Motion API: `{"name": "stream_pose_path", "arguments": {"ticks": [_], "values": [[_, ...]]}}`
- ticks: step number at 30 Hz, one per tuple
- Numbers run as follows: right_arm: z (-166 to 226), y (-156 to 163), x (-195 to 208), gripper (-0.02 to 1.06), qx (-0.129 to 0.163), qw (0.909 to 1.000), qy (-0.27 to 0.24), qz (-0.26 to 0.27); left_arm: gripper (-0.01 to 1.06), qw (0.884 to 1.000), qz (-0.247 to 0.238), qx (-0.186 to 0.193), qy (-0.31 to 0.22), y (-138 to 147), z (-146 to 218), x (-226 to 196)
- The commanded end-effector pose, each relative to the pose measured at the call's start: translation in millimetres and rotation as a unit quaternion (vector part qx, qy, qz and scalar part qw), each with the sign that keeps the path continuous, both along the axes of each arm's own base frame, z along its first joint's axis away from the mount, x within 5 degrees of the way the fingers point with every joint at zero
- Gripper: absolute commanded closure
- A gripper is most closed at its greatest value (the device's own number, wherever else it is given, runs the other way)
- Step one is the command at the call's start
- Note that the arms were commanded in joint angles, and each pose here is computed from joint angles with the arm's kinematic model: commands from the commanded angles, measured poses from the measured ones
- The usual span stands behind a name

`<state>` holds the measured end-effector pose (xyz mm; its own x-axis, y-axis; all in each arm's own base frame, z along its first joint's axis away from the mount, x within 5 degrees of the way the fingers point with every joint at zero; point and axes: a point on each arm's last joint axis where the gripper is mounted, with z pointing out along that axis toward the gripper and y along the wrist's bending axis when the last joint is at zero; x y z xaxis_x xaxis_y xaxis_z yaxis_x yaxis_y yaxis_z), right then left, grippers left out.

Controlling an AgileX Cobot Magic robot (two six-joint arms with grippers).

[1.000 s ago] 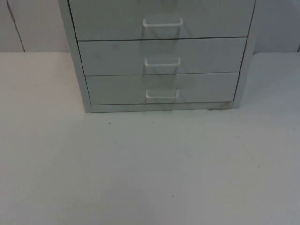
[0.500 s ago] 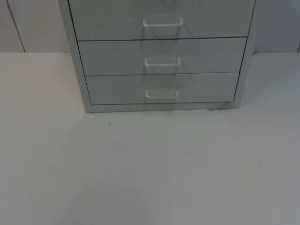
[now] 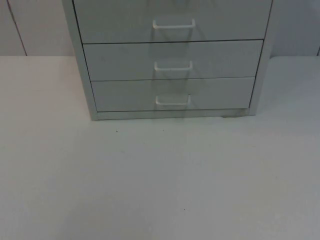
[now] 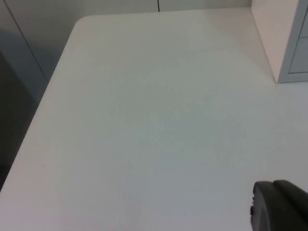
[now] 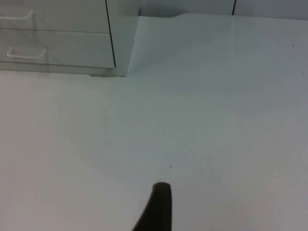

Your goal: Open the drawer with the left hand, place the block into the drawer with the right hand, then close the drawer with the left hand.

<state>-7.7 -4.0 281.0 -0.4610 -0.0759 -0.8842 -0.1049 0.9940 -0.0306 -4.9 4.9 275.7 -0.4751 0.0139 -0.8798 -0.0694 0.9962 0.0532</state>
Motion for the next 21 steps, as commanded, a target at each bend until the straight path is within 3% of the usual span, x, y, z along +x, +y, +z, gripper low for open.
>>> {"name": "stream_pose_path", "arguments": {"ticks": [1,16,17,18,19,20,21], "values": [[-0.6,-0.1,0.5,0.29,-0.007,1.0000,-0.006,0.004,1.05,1.000,0.003,-0.003,0.000,0.0,-1.0,-0.3],[-0.6,-0.1,0.5,0.29,-0.007,0.9999,-0.006,0.004,1.04,1.000,-0.005,-0.019,-0.001,-2.6,-1.1,-0.1],[-0.6,-0.1,0.5,0.28,-0.007,0.9999,-0.006,0.004,1.03,1.000,-0.005,-0.019,-0.001,-2.6,-1.1,-0.1],[-0.6,-0.1,0.5,0.26,-0.007,0.9999,-0.006,0.004,0.95,1.000,-0.005,-0.019,-0.001,-2.6,-1.1,-0.1],[-0.6,-0.1,0.5,0.20,-0.007,0.9999,-0.006,0.004,0.90,1.000,-0.005,-0.019,-0.001,-2.6,-1.1,-0.1],[-0.6,-0.1,0.5,0.12,-0.007,0.9999,-0.006,0.004,0.79,1.000,-0.005,-0.019,-0.001,-2.6,-1.1,-0.1],[-0.6,-0.1,0.5,0.12,-0.007,0.9999,-0.006,0.004,0.79,1.000,-0.005,-0.019,-0.001,-2.6,-1.1,-0.1]]}}
